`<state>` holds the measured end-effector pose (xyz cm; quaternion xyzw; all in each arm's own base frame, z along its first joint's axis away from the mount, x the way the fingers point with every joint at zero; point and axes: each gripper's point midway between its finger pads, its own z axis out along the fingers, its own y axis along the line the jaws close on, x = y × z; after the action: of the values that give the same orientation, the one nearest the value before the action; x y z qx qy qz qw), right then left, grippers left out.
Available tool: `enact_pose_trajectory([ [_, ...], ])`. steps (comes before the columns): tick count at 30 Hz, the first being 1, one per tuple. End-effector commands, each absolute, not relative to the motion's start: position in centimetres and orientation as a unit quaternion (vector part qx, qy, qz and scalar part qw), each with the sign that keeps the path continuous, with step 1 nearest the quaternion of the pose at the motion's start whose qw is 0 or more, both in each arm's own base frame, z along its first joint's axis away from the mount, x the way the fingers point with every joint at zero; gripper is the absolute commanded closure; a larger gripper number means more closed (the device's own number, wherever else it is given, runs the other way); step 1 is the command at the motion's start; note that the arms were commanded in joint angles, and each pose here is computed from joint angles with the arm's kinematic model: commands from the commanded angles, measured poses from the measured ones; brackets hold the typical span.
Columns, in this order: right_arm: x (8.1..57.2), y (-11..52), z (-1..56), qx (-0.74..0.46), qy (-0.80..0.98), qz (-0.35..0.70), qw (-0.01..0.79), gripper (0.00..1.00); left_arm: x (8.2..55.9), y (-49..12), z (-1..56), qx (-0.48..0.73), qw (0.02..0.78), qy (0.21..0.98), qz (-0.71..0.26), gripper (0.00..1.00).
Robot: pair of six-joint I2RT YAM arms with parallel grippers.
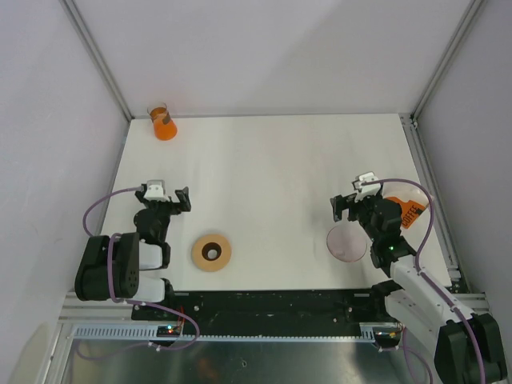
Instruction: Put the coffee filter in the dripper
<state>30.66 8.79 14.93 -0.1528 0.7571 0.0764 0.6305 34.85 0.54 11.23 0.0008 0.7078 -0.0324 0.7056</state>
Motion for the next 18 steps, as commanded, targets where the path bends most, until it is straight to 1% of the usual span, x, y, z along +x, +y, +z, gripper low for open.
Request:
enact_pose_trajectory([
  [1, 30.9, 9.2, 16.9, -0.152, 0.732, 0.09, 0.658, 0.01, 35.5, 0.5, 12.8, 0.014, 0.724, 0.689, -0.024, 0.0],
  [9, 30.6, 9.9, 17.2, -0.156, 0.727, 0.109, 0.66, 0.01, 35.6, 0.0, 12.8, 0.029, 0.724, 0.689, -0.031, 0.0],
  [13, 30.3, 10.2, 17.7, -0.15, 0.726, 0.126, 0.659, 0.01, 35.7, -1.0, 13.3, 0.063, 0.719, 0.691, -0.045, 0.0],
  [16, 30.2, 10.8, 18.5, -0.14, 0.726, 0.148, 0.657, 0.01, 37.7, -0.7, 14.3, 0.057, 0.689, 0.721, -0.048, 0.0],
  [18, 30.1, 11.3, 19.0, -0.14, 0.727, 0.163, 0.652, 0.01, 39.1, -1.5, 14.8, 0.085, 0.66, 0.743, -0.063, 0.01],
])
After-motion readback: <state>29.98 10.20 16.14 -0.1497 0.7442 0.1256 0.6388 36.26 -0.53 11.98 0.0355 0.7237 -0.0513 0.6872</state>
